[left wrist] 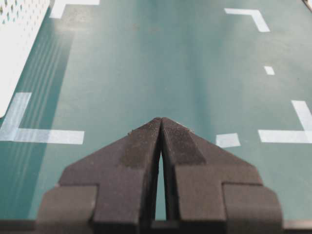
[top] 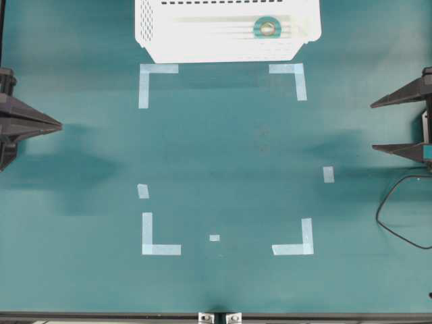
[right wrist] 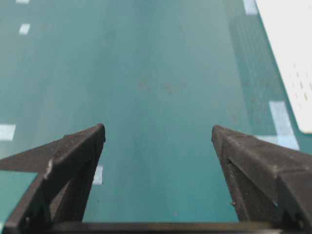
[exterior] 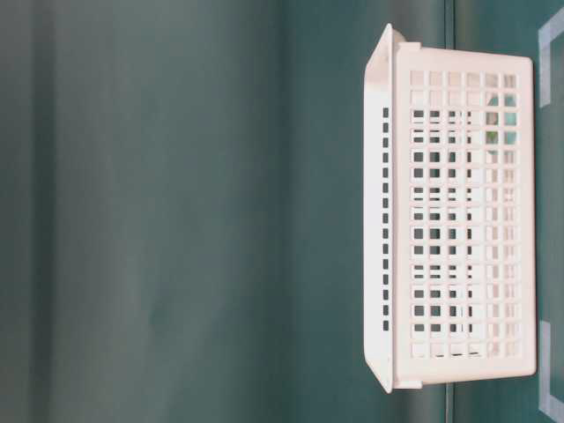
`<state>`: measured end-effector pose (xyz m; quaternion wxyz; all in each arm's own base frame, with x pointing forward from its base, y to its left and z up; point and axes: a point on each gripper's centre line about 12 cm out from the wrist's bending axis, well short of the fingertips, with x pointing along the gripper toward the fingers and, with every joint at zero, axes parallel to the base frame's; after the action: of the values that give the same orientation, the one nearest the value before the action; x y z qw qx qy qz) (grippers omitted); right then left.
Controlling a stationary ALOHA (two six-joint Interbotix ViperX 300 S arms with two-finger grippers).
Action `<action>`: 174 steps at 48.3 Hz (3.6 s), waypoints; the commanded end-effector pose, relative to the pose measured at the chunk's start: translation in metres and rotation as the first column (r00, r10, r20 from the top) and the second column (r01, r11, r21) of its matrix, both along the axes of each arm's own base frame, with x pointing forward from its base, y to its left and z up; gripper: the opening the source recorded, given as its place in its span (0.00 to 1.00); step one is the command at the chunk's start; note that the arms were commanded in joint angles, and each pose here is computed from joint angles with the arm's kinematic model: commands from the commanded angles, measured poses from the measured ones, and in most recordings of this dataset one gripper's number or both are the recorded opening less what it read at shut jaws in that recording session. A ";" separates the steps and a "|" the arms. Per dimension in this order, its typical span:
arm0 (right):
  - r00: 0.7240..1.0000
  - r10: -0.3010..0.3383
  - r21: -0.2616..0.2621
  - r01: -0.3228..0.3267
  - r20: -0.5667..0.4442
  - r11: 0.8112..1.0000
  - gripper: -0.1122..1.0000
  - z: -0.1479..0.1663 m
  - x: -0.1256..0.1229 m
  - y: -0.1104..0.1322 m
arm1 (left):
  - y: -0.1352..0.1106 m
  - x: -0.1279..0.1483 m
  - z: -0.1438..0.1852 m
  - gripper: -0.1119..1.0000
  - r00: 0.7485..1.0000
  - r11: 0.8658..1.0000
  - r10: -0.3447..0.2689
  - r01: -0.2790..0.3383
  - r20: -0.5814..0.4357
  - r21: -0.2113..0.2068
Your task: Put the tape into the white basket.
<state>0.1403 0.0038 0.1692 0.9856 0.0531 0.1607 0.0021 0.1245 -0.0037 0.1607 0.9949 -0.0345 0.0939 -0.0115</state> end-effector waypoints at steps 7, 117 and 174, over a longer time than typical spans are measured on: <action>0.999 0.028 0.006 -0.028 0.019 1.000 0.95 -0.007 -0.001 0.003 | 0.000 0.002 0.006 0.00 1.000 1.000 -0.001 0.001 0.015 0.001; 0.990 0.118 -0.072 -0.113 0.072 0.991 0.95 -0.022 -0.008 0.010 | 0.000 0.002 0.006 0.00 1.000 1.000 -0.002 0.002 0.015 0.003; 0.991 0.117 -0.072 -0.112 0.072 0.991 0.95 -0.022 -0.008 0.010 | 0.000 0.002 0.006 0.00 1.000 1.000 -0.002 0.002 0.015 0.004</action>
<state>0.1335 0.0137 0.1526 0.9912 0.0174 0.1198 0.0526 0.1246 -0.0037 0.1609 0.9950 -0.0338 0.0931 -0.0116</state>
